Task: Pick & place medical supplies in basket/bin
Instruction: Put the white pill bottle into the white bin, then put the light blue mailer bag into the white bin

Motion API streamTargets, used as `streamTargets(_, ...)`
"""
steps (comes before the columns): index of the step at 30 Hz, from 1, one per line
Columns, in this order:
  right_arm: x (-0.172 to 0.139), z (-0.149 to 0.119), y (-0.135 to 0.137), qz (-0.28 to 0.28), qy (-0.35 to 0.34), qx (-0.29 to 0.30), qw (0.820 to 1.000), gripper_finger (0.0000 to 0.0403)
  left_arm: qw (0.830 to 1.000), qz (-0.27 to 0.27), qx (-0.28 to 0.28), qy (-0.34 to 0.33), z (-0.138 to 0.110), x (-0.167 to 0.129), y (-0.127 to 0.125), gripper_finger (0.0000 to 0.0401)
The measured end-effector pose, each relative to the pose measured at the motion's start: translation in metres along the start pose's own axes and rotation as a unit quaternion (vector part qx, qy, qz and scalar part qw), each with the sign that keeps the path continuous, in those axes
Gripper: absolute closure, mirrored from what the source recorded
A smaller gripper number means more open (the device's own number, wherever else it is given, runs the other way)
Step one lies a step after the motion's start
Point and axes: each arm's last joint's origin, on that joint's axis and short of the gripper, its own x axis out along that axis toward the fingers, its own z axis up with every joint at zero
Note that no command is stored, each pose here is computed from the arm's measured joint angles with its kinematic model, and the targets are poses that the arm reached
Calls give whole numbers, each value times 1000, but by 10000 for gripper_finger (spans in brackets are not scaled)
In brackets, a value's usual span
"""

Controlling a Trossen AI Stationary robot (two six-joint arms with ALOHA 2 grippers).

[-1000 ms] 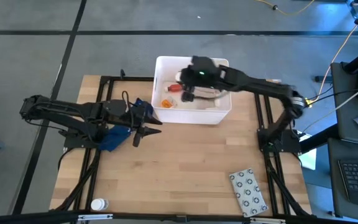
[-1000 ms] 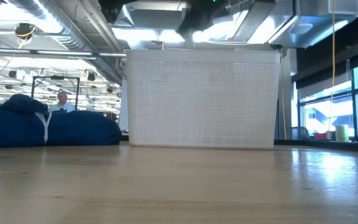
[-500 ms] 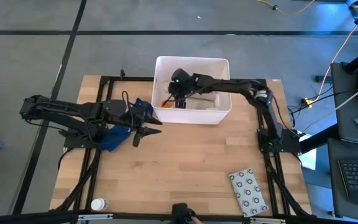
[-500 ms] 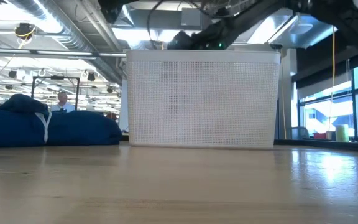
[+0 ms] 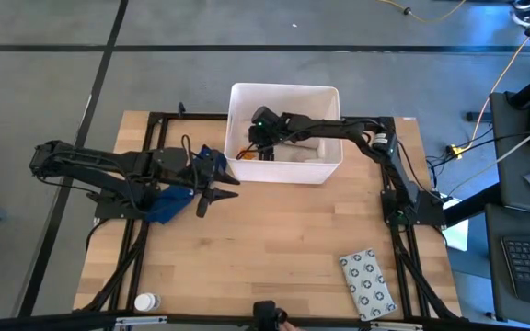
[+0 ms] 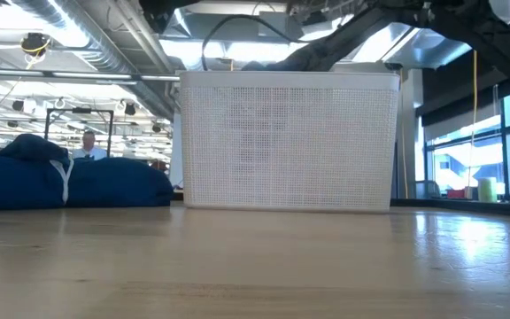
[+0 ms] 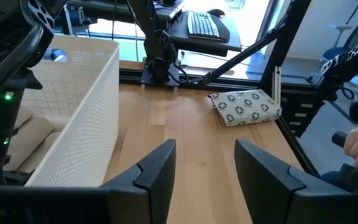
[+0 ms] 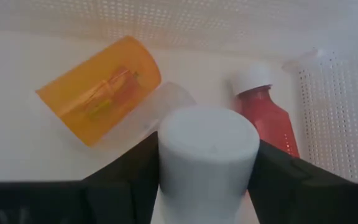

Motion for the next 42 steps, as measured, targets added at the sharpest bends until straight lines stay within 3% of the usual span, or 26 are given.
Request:
streamTargets(10, 0, 0, 0, -1, 1, 0, 1000, 143, 1000, 2, -14, 10, -2, 0, 0, 244)
streamTargets(13, -8, 3, -2, -22, 32, -3, 999, 130, 1000, 13, -13, 17, -3, 0, 1, 244)
streamTargets(21, -96, 50, -6, -12, 48, 37, 998, 123, 996, 84, 7, 17, -5, -1, 6, 244)
streamTargets(28, -185, 58, -1, -3, 75, 120, 990, 123, 995, 97, 20, 20, -6, 1, 7, 244)
streamTargets(36, -239, 41, 58, 36, 129, 157, 978, 123, 995, 85, 4, 49, -23, 22, 9, 244)
streamTargets(42, -267, 11, 127, 70, 166, 196, 964, 123, 999, -2, 4, 54, -35, 57, -1, 244)
